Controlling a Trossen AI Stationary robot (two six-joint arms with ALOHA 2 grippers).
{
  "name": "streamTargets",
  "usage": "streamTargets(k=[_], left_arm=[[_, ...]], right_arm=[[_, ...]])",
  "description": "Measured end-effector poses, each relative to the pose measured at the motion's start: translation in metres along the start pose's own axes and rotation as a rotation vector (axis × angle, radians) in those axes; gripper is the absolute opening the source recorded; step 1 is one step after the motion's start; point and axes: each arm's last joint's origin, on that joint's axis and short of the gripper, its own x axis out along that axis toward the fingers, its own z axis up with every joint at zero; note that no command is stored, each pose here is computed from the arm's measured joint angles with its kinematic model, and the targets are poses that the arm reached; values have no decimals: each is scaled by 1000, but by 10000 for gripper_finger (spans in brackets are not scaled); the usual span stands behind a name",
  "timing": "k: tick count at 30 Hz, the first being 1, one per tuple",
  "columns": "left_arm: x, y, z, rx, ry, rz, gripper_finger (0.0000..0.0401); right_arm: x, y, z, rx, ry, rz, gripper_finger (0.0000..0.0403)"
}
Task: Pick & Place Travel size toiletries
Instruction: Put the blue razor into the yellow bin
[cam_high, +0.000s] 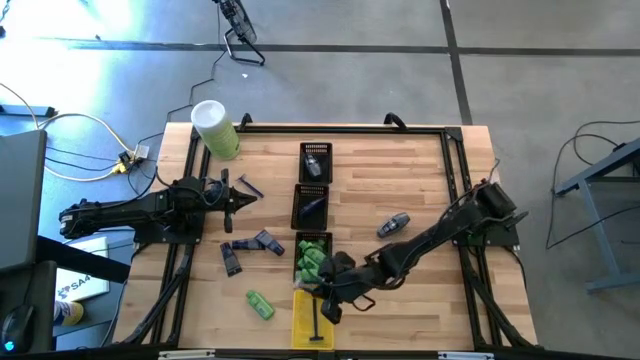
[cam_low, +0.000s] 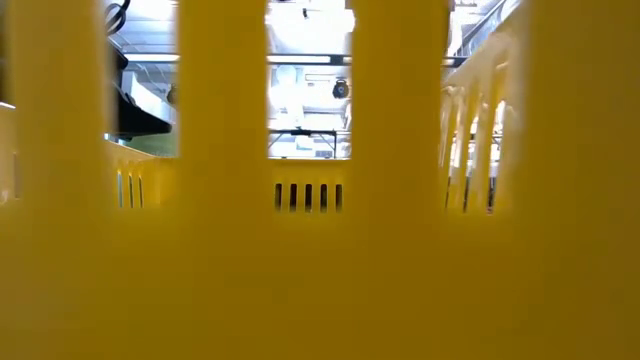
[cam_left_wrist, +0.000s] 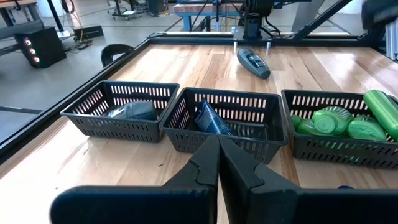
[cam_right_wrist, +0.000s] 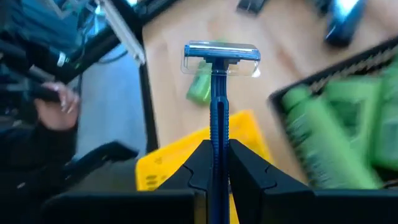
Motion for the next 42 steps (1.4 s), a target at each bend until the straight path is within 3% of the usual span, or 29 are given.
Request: streamTargets(k=[9,16,33,42], left_arm=[[0,0,0,1,-2,0,6],[0,0,0,3,-2,0,6],[0,0,0,3,-3,1,6],[0,0,0,3,-3,0,6]], right_arm=[[19,-4,-17,188,241,41,29],[19,-4,-17,282,257,42,29],[18,-5,-20,305,263,8,29],[49,-15,-39,317,322,11,29]])
